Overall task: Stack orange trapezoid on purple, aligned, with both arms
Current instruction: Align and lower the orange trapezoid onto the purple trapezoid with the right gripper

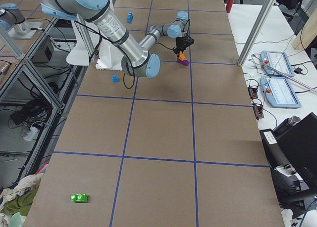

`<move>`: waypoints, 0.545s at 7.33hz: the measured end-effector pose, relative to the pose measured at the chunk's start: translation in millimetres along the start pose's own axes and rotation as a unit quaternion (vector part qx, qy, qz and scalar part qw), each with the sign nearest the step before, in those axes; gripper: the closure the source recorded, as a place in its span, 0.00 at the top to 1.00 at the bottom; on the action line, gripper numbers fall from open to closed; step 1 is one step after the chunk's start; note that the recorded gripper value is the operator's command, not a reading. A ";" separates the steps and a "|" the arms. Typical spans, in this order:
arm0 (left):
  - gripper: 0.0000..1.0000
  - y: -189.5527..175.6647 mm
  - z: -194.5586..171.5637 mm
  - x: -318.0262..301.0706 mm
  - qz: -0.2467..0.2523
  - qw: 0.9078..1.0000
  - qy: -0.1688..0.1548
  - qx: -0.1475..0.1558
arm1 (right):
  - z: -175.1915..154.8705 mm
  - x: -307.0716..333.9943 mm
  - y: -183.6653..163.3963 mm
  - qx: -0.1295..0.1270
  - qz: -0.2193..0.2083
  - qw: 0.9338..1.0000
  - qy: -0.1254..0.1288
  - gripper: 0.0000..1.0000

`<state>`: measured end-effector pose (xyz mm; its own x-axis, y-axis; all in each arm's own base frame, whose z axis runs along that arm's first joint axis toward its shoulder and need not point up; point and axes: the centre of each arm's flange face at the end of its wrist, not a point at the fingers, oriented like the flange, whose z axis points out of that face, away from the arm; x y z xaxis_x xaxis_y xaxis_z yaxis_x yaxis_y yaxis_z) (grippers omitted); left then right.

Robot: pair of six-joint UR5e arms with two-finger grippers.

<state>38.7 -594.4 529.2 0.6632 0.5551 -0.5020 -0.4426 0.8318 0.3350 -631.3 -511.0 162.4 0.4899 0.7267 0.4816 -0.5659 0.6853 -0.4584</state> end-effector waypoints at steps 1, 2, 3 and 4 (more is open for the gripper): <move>1.00 -0.2 0.2 0.1 0.000 1.000 0.000 0.000 | -0.2 -0.2 -0.5 0.000 -0.001 1.000 -0.002 1.00; 1.00 -0.3 0.2 0.2 0.001 1.000 0.000 0.000 | -0.6 -0.6 -1.7 -0.002 -0.002 1.000 -0.007 1.00; 1.00 -0.7 -0.1 0.3 0.002 1.000 -0.001 0.002 | -5.4 -2.6 -5.2 -0.004 -0.002 1.000 -0.014 1.00; 1.00 -1.1 -0.6 0.4 0.003 1.000 -0.001 0.003 | -11.8 -4.8 -10.6 -0.006 0.000 1.000 -0.020 1.00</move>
<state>39.1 -595.1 528.2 0.6621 0.5600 -0.4980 -0.4423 0.8285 0.3435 -619.8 -521.1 156.1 0.4627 0.7246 0.5107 -0.5585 0.6856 -0.4669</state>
